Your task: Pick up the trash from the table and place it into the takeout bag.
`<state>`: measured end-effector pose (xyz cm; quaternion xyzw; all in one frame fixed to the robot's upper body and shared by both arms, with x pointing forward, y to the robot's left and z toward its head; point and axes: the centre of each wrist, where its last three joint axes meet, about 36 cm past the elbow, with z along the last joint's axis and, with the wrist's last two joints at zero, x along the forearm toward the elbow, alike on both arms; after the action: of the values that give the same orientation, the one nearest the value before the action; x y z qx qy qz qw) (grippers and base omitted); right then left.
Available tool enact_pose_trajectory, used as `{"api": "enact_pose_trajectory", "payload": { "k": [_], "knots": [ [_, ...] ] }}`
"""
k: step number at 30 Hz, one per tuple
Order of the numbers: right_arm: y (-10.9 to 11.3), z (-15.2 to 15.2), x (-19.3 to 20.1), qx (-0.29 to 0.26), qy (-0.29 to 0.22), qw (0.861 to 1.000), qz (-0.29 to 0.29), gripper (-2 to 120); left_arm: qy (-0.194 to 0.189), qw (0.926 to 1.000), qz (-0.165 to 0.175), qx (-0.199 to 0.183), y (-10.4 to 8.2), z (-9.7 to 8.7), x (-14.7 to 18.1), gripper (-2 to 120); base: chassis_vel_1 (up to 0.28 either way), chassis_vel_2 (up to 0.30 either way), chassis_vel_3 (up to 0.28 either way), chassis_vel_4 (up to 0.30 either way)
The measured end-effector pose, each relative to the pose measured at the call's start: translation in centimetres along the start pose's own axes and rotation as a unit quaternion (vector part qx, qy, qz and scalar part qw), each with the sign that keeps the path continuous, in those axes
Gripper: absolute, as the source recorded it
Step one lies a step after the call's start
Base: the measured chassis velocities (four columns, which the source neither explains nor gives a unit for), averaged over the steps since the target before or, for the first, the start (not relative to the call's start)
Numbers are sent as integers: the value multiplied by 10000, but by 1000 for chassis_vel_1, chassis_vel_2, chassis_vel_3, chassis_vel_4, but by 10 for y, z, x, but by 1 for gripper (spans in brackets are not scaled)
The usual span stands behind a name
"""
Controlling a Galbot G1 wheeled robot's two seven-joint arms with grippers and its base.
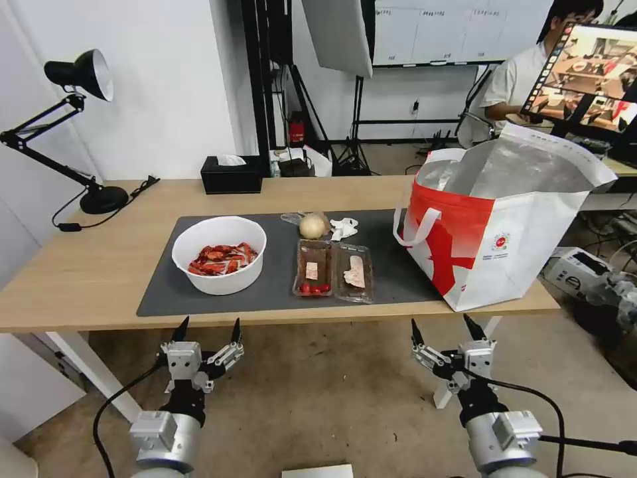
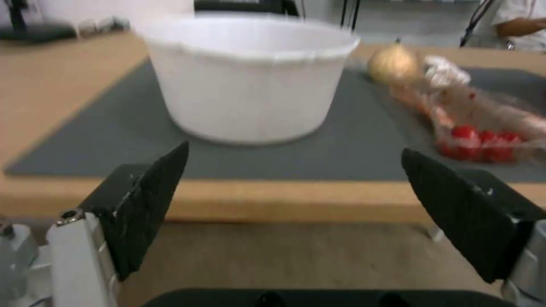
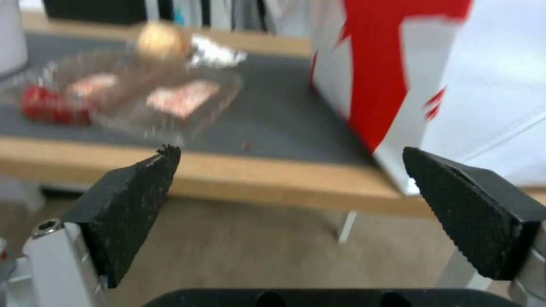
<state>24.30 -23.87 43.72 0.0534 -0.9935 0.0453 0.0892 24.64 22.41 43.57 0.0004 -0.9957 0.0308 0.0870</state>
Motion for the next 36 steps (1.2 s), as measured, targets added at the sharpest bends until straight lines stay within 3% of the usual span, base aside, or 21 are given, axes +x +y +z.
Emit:
{"api": "enact_pose_trajectory", "payload": {
  "k": [3, 5, 6, 11, 17, 28, 30, 31, 33, 34, 36],
  "knots": [
    [-7, -2, -5, 18, 333, 9993, -173, 100, 315, 9993, -6, 194, 1, -2, -7, 100, 0, 0, 0, 0],
    [-16, -4, -13, -16, 667, 9969, -424, 100, 740, 9965, 7, 399, 1, -4, -15, 100, 0, 0, 0, 0],
    [-16, -4, -13, -16, 667, 9969, -424, 100, 740, 9965, 7, 399, 1, -4, -15, 100, 0, 0, 0, 0],
    [-19, -4, -19, -187, 550, 9961, -665, 100, 1511, 9864, 96, 640, 3, -9, -30, 100, 0, 0, 0, 0],
    [-18, -2, -19, -215, 480, 9962, -692, 100, 1597, 9833, 230, 839, 2, -11, -37, 100, 0, 0, 0, 0],
    [-14, -3, -23, -502, 216, 9953, -797, 100, 1408, 9855, 225, 918, 0, -13, -36, 100, 0, 0, 0, 0],
    [-10, -7, -23, -1079, 87, 9900, -909, 100, 1195, 9866, 260, 1082, 0, -16, -35, 100, 0, 0, 0, 0],
    [-10, -7, -23, -1079, 87, 9900, -909, 100, 1195, 9866, 260, 1082, 0, -16, -35, 100, 0, 0, 0, 0],
    [-3, -20, -23, -2185, -15, 9711, -964, 100, 852, 9852, 352, 1443, 1, -20, -36, 100, 0, 0, 0, 0],
    [-3, -20, -23, -2185, -15, 9711, -964, 100, 852, 9852, 352, 1443, 1, -20, -36, 100, 0, 0, 0, 0],
    [1, -33, -27, -3376, 21, 9360, -998, 100, 608, 9813, 414, 1779, 2, -23, -37, 100, 0, 0, 0, 0]
  ]
}}
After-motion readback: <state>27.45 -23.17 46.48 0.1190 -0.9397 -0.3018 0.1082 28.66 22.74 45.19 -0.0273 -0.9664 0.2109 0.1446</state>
